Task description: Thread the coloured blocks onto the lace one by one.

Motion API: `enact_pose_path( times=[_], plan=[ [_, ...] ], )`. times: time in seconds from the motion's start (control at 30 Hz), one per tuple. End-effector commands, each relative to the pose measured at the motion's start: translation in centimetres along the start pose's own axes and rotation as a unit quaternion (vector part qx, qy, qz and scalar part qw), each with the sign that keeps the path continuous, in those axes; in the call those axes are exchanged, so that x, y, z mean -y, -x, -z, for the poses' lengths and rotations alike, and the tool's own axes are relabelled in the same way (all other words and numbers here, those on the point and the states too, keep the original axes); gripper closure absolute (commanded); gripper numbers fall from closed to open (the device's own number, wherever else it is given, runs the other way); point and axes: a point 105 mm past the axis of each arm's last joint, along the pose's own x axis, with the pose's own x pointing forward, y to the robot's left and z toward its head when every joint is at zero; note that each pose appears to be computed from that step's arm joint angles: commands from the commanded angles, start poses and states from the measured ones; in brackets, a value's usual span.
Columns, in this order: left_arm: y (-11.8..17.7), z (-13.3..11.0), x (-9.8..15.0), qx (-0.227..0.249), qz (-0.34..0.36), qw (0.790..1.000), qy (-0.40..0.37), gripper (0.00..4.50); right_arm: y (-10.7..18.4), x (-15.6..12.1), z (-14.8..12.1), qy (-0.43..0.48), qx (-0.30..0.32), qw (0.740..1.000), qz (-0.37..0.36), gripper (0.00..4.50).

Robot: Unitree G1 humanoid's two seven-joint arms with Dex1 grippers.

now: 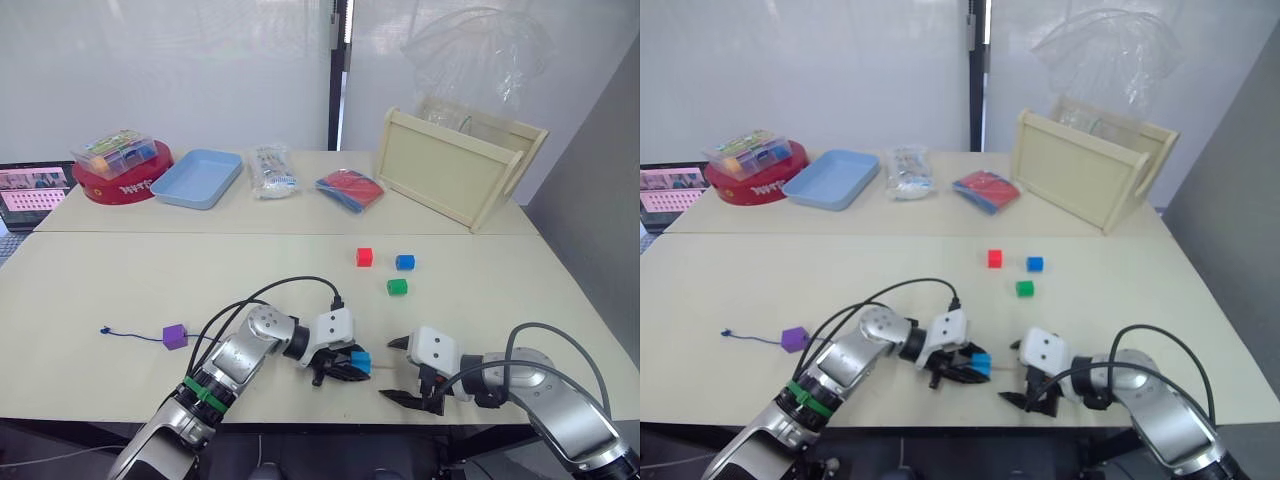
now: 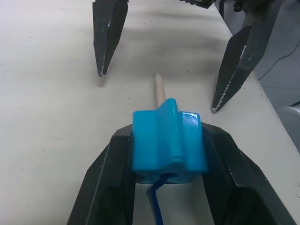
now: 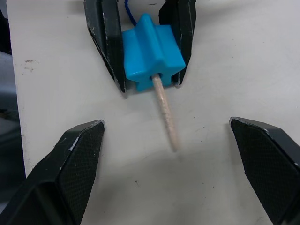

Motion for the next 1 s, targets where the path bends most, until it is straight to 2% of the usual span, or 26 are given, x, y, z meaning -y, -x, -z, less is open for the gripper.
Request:
enact_pose_path(
  times=[0.03,0.07,0.47,0.6,0.7,0.93,1.0],
  plan=[
    [-0.1,-0.1,0.1,-0.002,0.010,1.000,-0.006,3.11,-0.1,0.3,1.2,-0.004,-0.025,1.000,0.011,0.00],
    [-0.1,-0.1,0.1,-0.003,0.010,1.000,-0.006,3.11,-0.2,0.3,1.1,-0.003,-0.025,1.000,0.011,0.53],
    [0.3,0.1,0.3,0.000,0.010,1.000,-0.002,3.11,0.0,1.1,1.4,0.006,-0.032,0.999,0.014,4.46],
    [2.1,0.3,0.1,0.000,0.005,1.000,0.005,3.11,-0.1,1.3,0.5,0.010,-0.015,1.000,0.010,4.50],
    [6.3,1.5,-1.1,-0.030,-0.028,0.999,0.009,3.11,0.1,1.4,-0.9,0.034,-0.004,0.999,0.001,4.50],
    [15.1,4.6,-1.0,-0.127,-0.047,0.990,0.033,3.11,0.5,1.0,-3.0,0.070,-0.009,0.997,-0.019,4.50],
    [17.8,6.3,-0.3,-0.171,-0.050,0.982,0.057,3.11,0.5,0.8,-3.4,0.073,-0.010,0.997,-0.022,4.50]
  ],
)
